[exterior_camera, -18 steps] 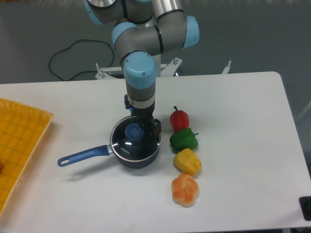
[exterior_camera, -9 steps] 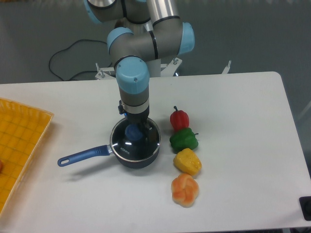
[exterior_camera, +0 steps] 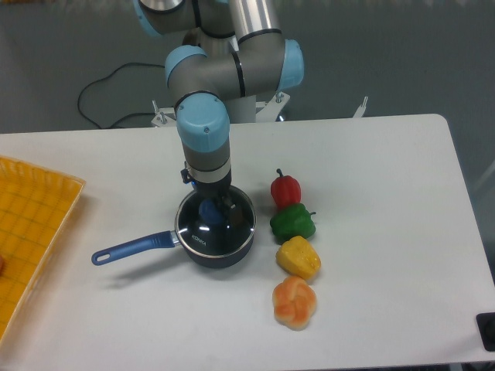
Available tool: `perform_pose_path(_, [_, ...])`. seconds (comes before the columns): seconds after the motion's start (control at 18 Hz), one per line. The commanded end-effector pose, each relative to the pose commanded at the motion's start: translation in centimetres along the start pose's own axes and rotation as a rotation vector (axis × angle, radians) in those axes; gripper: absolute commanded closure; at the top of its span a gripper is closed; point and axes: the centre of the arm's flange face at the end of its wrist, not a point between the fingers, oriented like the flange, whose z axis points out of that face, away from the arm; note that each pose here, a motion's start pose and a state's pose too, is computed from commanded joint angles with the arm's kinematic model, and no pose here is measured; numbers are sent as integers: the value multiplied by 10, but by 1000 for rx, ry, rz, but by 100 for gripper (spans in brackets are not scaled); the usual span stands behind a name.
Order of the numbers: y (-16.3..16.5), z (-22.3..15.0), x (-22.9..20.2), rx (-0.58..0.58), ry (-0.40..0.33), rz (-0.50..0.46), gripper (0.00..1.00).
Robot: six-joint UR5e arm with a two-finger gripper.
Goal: Open the lid
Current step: 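Close the gripper on the blue knob of the lid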
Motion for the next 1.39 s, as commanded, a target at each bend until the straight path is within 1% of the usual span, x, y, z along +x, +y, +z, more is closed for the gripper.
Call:
perform_pose_path(0.28, [-1,3,-1,-2,4,3,3])
perform_pose_path(0.72, [-3,4,-3,-3,6,5,3])
perform_pose_path(0.78, [-3,4,-4,-3,4,5,4])
perform_pose_path(0.83, [-3,4,-4,-3,4,3,6])
perform_pose_path(1.06, [-9,2,-2,-1,-1,12,7])
perform_pose_path(1.17, [-12,4,-6,-8,-4,-12,8])
perform_pose_path(1.28, [-22,5,-1,-31,-13,1,10])
perform_pose_path(1.39, [-23,6,0,-33,-13,5,11])
